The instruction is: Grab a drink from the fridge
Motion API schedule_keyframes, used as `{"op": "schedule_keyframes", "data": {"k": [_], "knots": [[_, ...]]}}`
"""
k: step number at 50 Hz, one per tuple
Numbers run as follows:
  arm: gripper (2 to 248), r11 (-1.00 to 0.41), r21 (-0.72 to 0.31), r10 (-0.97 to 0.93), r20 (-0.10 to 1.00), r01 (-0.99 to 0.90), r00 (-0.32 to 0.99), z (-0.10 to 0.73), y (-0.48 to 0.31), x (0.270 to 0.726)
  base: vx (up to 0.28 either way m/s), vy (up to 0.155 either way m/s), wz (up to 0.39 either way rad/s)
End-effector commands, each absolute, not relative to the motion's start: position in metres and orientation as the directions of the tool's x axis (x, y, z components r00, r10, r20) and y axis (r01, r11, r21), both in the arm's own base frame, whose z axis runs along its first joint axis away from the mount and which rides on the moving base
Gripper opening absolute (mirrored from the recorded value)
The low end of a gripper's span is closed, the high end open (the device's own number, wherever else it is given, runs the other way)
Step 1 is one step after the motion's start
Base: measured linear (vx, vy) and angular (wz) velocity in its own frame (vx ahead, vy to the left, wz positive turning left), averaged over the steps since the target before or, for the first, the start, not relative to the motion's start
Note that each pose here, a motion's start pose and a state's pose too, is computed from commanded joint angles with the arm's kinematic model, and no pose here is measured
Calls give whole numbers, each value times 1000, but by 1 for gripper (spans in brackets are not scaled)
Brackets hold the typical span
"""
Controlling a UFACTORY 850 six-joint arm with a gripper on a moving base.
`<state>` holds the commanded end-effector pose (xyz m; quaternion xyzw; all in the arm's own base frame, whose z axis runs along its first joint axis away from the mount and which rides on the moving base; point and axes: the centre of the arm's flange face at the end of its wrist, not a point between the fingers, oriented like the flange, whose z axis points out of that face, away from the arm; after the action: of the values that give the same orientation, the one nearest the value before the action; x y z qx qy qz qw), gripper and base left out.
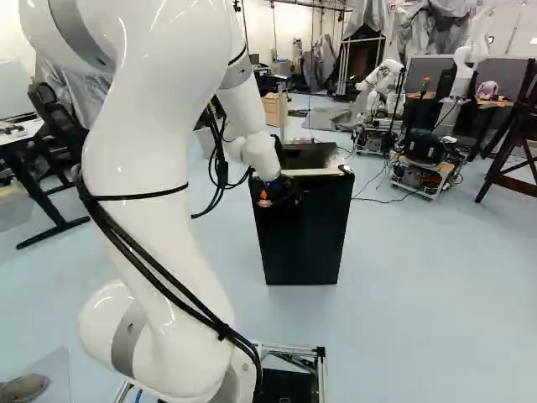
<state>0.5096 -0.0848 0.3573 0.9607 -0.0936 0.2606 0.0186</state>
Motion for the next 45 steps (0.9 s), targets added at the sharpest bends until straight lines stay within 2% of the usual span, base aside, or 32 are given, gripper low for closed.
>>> {"op": "schedule_keyframes", "data": {"k": [19,45], "knots": [[247,-982,-13,-170,504,-190,847,357,-85,509,0,0,0],[247,-981,-12,-176,484,-194,857,359,-79,463,0,0,0]]}}
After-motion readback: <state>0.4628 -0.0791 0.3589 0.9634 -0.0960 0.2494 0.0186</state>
